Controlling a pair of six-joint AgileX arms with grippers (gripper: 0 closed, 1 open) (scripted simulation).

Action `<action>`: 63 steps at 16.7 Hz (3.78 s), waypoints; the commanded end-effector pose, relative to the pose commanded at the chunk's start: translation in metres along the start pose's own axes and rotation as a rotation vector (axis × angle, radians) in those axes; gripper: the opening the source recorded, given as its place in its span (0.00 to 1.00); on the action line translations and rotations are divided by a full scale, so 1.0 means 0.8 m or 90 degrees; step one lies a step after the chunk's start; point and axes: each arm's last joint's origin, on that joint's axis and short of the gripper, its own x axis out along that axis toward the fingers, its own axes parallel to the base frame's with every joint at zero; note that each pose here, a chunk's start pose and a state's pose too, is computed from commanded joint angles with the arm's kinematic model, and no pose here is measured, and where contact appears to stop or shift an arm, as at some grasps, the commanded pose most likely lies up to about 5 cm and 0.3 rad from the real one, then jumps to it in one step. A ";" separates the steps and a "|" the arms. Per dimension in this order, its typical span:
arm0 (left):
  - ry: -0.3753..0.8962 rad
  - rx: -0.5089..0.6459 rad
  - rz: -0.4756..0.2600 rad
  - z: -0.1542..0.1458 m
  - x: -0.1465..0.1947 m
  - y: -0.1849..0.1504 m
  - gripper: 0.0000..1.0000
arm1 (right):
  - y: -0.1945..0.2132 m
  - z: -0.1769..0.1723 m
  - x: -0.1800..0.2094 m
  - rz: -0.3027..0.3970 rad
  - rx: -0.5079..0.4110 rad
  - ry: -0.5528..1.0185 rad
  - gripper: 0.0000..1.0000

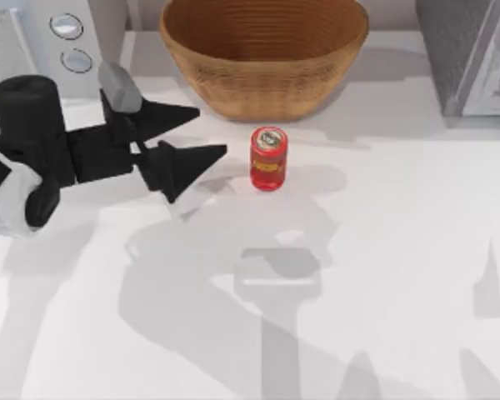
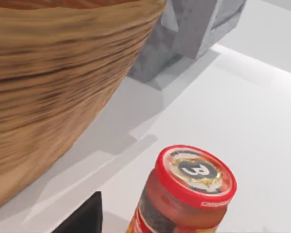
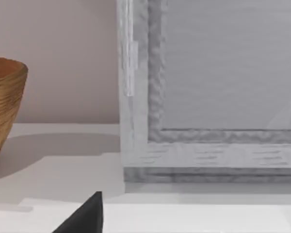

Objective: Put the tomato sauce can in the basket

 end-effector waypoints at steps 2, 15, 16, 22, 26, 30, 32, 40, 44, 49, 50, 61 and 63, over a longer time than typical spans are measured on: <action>-0.007 0.039 -0.047 -0.027 0.018 0.026 1.00 | 0.000 0.000 0.000 0.000 0.000 0.000 1.00; -0.044 0.191 -0.154 -0.088 0.056 0.078 1.00 | 0.000 0.000 0.000 0.000 0.000 0.000 1.00; -0.044 0.189 -0.149 -0.087 0.053 0.080 1.00 | 0.000 0.000 0.000 0.000 0.000 0.000 1.00; -0.045 0.191 -0.155 -0.105 0.080 0.060 1.00 | 0.000 0.000 0.000 0.000 0.000 0.000 1.00; -0.043 0.192 -0.155 -0.103 0.109 0.049 1.00 | 0.000 0.000 0.000 0.000 0.000 0.000 1.00; -0.044 0.192 -0.156 -0.087 0.139 0.055 1.00 | 0.000 0.000 0.000 0.000 0.000 0.000 1.00; -0.044 0.191 -0.154 -0.085 0.141 0.057 1.00 | 0.000 0.000 0.000 0.000 0.000 0.000 1.00; -0.044 0.191 -0.154 -0.085 0.141 0.057 0.62 | 0.000 0.000 0.000 0.000 0.000 0.000 1.00; -0.044 0.191 -0.154 -0.085 0.141 0.057 0.32 | 0.000 0.000 0.000 0.000 0.000 0.000 1.00; -0.044 0.191 -0.154 -0.085 0.141 0.057 0.00 | 0.000 0.000 0.000 0.000 0.000 0.000 1.00; -0.044 0.191 -0.154 -0.085 0.141 0.057 0.00 | 0.000 0.000 0.000 0.000 0.000 0.000 1.00; -0.031 0.172 -0.161 -0.088 0.132 0.047 0.00 | 0.000 0.000 0.000 0.000 0.000 0.000 1.00; -0.023 0.160 -0.166 -0.083 0.119 0.036 0.00 | 0.000 0.000 0.000 0.000 0.000 0.000 1.00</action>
